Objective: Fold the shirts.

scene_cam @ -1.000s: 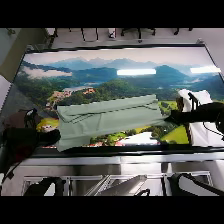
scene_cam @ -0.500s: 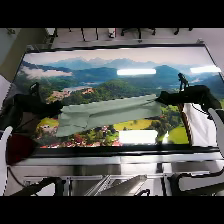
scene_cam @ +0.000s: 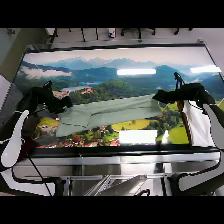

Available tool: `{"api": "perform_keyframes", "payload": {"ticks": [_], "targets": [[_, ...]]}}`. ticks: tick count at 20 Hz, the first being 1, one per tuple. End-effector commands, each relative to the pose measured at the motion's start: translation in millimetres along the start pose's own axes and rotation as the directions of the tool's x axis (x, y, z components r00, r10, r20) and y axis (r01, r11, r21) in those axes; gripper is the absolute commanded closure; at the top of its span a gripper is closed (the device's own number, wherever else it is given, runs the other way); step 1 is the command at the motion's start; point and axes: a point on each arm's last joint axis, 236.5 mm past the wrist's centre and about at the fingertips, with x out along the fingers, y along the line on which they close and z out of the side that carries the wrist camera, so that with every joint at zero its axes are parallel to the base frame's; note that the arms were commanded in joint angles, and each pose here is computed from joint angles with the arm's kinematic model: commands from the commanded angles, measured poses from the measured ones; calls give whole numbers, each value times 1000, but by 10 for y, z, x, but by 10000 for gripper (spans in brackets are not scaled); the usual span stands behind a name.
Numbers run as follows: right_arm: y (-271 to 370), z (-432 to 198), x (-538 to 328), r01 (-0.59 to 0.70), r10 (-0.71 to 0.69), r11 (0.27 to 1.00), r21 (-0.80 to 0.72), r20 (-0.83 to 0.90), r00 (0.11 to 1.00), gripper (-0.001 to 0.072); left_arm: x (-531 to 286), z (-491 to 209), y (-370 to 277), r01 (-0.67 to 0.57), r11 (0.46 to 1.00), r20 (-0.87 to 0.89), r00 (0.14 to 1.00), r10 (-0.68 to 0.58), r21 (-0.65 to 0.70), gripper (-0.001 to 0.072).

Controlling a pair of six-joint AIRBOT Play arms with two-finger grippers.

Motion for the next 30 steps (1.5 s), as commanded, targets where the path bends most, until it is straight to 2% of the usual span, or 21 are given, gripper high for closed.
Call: {"api": "perform_keyframes", "payload": {"ticks": [1,2,9,12,13,14,15,16,17,18,19,21,24,27,30], "targets": [[-214,131,-167,128,-131,987,-96,-25,991,158,-168,230,-184,19,999,29,999,-20,32,7],[-277,132,-178,151,-156,984,-98,-44,987,127,-282,294,-213,23,999,36,999,-25,37,8],[-410,-154,162,69,-75,997,-34,-213,974,131,-939,299,-342,28,996,-33,999,-25,80,8],[-293,-285,302,-22,26,1000,17,-256,966,139,-1105,192,-485,30,992,-71,997,-22,124,9],[-252,-310,338,-48,54,998,28,-262,963,182,-1133,185,-552,35,990,-68,997,-25,139,9],[-225,-333,364,-67,75,997,37,-269,960,366,-1149,181,-641,41,987,-60,998,-32,158,10],[-192,-354,384,-89,98,995,46,-275,957,474,-1148,165,-746,48,982,-54,998,-39,181,107],[-154,-357,404,-112,122,992,54,-273,954,564,-1128,138,-842,54,978,-52,998,-45,201,324],[-122,-338,410,-132,138,990,38,-264,955,685,-1098,115,-950,62,973,-46,998,-53,223,537],[-87,-313,414,-145,150,989,38,-255,955,682,-1069,97,-1091,72,966,-33,997,-66,250,605],[-54,-292,409,-155,161,987,44,-247,956,683,-1044,89,-1243,85,957,-13,996,-84,276,605],[-1,-244,340,-160,163,987,33,-234,959,684,-979,39,-1599,113,934,23,992,-128,339,691],[195,-104,-36,-178,171,984,-15,-200,965,684,-585,-256,-2179,152,886,-3,986,-167,439,694],[539,-1,-716,-200,185,976,-87,-159,970,684,144,-808,-2569,170,838,-110,985,-132,518,694],[943,-80,-1369,-216,192,960,-180,-141,971,684,759,-1187,-2894,199,805,-135,980,-148,559,694]]}}
